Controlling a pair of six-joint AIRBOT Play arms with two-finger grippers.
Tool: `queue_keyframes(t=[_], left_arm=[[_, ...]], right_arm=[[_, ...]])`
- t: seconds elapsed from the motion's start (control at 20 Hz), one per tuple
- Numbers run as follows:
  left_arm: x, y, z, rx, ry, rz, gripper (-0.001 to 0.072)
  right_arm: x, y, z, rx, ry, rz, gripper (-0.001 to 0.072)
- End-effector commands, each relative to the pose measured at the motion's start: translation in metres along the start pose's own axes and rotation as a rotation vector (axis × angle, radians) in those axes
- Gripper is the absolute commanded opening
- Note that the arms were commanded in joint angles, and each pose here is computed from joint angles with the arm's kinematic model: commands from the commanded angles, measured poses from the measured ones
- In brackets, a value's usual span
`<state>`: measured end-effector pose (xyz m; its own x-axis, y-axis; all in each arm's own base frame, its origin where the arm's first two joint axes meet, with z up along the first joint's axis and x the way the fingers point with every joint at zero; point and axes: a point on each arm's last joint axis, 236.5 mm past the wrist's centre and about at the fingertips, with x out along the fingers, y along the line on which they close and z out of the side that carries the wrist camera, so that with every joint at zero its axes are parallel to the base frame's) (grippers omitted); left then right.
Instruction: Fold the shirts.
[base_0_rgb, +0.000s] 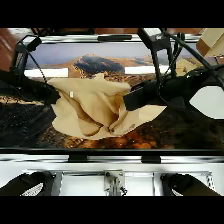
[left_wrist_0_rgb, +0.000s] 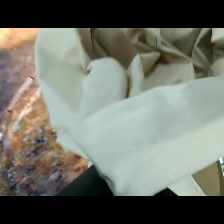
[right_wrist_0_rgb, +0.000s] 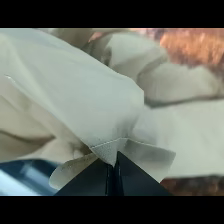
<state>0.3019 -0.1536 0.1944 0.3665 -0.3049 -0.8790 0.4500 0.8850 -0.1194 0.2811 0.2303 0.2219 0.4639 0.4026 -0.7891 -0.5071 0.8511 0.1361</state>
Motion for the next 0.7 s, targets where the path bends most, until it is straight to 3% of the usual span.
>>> queue_keyframes(t=[0.0, 0.35, 0.4, 0.5, 0.55, 0.65], left_arm=[[0.004, 0.002, -0.019, -0.011, 0.073, -0.001, 0.0051], [0.09, 0.023, -0.039, -0.035, 0.202, 0.013, 0.0062], [0.093, 0.026, -0.045, -0.045, 0.235, 0.014, 0.0107], [0.092, 0.032, -0.052, -0.065, 0.268, 0.017, 0.043], [0.09, 0.036, -0.053, -0.078, 0.273, 0.021, 0.0463], [0.088, 0.042, -0.056, -0.116, 0.281, 0.029, 0.0463]], right_arm=[[0.011, 0.008, -0.049, 0.072, 0.237, 0.021, 0.0059], [0.062, 0.027, -0.05, 0.095, 0.303, 0.093, 0.0059], [0.063, 0.031, -0.051, 0.098, 0.315, 0.109, 0.0059], [0.062, 0.041, -0.051, 0.082, 0.317, 0.154, 0.0059], [0.062, 0.044, -0.051, 0.074, 0.317, 0.171, 0.0058], [0.062, 0.045, -0.051, 0.074, 0.314, 0.172, 0.0058]])
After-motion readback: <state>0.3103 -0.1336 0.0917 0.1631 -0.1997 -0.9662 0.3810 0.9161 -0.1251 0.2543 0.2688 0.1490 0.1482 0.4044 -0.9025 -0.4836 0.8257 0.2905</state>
